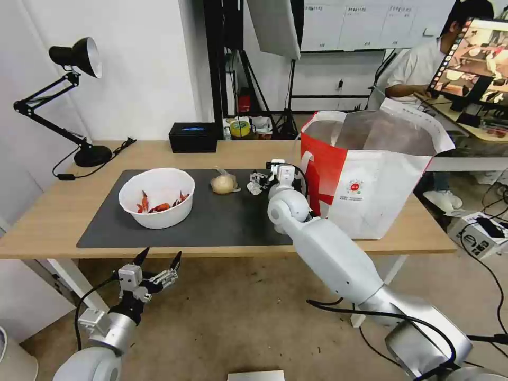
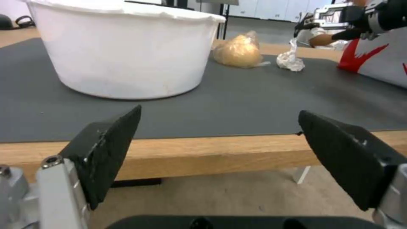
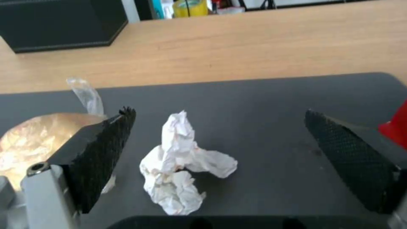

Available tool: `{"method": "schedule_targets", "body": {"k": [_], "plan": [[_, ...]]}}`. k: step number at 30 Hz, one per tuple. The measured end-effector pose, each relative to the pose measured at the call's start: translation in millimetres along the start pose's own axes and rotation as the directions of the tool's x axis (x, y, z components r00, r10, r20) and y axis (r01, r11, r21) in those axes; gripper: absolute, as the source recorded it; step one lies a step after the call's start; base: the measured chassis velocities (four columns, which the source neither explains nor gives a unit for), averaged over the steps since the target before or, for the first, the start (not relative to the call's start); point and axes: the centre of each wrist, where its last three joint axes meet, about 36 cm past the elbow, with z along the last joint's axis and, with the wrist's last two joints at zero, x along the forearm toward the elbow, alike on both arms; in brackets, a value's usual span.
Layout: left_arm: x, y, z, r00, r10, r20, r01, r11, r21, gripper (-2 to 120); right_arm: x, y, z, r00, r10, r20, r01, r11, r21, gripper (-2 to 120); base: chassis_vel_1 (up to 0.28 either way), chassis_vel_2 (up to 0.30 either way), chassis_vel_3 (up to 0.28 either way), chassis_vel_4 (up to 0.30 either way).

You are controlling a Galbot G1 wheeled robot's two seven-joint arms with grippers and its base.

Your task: Pick up the trash from the table and place it into the takeout bag.

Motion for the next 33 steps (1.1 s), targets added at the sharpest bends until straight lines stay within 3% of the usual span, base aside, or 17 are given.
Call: {"method": "schedule_targets", "body": {"k": [13,33], "plan": [[0,-0.3,0.4,1.000,-0.003,0.001,0.003,1.000,0.002,100,-10,13,-8,0.998,-0.013,-0.057,0.015,1.000,0.027,100,0.000,0.000,0.000,0.000],[-1,-1.6,0.0,1.000,0.000,0.006,0.000,1.000,0.004,100,-25,8,-8,0.992,-0.003,-0.127,0.012,0.998,0.070,100,0.000,0.000,0.000,0.000]]}}
